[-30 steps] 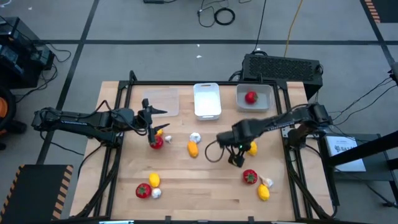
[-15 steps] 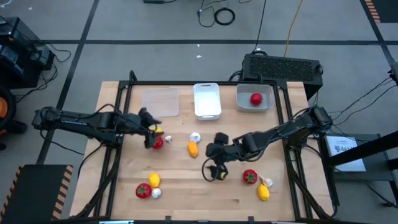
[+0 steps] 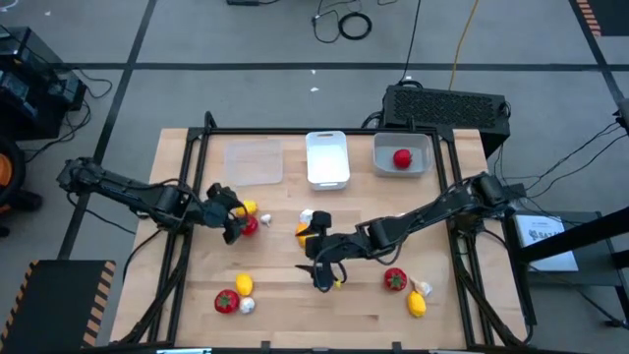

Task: Sort produce into baskets
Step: Put the red tomato into the gray bin

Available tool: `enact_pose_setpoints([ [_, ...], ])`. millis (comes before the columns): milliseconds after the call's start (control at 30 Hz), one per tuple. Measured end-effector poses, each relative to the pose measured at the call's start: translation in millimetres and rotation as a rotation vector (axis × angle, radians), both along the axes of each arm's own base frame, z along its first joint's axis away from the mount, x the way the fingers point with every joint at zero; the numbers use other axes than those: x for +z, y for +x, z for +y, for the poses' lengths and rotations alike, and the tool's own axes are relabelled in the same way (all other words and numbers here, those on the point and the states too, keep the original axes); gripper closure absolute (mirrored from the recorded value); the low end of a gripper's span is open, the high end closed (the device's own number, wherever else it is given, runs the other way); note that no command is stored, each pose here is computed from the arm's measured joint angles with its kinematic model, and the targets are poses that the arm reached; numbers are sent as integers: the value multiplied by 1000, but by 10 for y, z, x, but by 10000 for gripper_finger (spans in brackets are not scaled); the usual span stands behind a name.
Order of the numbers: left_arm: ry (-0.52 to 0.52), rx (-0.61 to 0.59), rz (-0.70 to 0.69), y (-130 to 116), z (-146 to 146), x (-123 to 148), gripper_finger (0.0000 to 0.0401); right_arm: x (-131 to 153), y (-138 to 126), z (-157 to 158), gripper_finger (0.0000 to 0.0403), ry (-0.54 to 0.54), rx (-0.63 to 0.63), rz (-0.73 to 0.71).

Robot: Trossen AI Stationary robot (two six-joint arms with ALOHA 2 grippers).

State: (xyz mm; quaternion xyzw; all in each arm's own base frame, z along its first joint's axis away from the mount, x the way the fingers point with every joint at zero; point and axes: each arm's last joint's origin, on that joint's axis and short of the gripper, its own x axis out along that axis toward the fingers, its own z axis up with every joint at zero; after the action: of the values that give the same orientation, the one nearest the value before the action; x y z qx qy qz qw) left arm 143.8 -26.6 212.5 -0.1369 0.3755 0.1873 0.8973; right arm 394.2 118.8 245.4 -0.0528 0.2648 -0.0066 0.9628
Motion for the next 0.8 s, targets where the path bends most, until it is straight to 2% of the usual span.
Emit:
enact_pose_setpoints([
  [100, 69, 17, -24, 11, 2, 15, 145, -99, 93, -43, 28, -8, -8, -17],
  [233, 250, 170, -73, -13, 70, 76, 145, -285, 327, -165, 28, -5, -39, -125],
  [333, 334, 255, -104, -28, 113, 110, 145, -487, 502, -288, 28, -24, -57, -201],
  [567, 379, 342, -109, -33, 197, 125, 145, -876, 788, -664, 28, -86, -95, -392],
  [800, 385, 340, -81, -31, 240, 119, 145, -1074, 1190, -883, 28, -29, -36, -365],
])
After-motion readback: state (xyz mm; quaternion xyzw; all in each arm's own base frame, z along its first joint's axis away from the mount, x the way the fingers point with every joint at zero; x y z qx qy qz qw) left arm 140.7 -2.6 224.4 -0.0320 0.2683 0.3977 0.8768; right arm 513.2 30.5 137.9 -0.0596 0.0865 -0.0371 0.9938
